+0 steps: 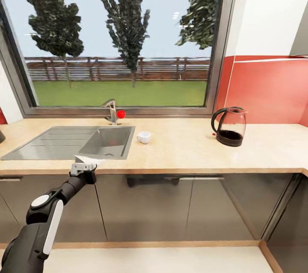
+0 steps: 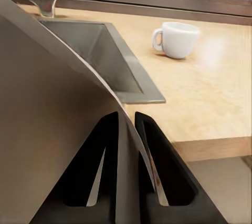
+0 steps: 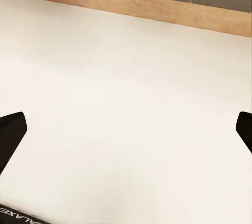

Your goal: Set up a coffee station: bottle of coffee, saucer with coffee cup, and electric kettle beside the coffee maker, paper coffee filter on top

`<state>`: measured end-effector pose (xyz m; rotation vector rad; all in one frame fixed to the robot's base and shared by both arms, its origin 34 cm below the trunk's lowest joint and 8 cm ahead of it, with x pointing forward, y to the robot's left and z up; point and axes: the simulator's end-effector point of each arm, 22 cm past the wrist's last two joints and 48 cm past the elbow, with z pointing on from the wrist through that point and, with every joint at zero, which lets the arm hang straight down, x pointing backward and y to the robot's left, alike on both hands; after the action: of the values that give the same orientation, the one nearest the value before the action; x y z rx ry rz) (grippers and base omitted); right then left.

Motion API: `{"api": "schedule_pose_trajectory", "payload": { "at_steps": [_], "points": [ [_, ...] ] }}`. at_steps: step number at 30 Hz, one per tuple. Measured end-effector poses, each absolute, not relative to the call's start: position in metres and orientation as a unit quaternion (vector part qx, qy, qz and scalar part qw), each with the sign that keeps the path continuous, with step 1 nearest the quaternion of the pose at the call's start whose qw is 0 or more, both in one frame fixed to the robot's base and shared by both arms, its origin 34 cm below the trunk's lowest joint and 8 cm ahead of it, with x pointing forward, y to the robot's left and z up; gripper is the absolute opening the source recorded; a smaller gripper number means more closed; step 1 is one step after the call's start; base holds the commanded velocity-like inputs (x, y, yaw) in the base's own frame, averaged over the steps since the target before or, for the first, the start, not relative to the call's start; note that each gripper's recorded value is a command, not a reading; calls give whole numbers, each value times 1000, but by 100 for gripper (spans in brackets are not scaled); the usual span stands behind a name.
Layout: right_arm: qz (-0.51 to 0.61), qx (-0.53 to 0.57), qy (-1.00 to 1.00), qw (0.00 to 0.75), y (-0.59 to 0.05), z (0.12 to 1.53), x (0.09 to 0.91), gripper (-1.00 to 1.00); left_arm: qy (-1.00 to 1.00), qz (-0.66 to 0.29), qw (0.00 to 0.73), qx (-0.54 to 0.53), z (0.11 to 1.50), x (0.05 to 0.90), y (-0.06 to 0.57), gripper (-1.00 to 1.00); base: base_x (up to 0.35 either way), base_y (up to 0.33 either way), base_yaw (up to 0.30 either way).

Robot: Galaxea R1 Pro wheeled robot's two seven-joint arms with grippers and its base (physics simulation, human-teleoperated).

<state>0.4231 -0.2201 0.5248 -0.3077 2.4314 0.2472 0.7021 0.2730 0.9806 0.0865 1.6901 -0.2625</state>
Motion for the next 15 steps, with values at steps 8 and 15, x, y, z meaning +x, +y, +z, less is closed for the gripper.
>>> {"api": "schedule_pose_trajectory", "payload": {
  "at_steps": [8, 15],
  "points": [
    [95, -118, 931, 333, -220, 525, 423, 100, 746, -116, 655, 38, 980, 702, 273, -100, 0, 0, 272],
    [95, -118, 931, 333, -220, 525, 423, 100, 746, -116, 655, 38, 980, 702, 273, -100, 0, 0, 272]
  ]
}}
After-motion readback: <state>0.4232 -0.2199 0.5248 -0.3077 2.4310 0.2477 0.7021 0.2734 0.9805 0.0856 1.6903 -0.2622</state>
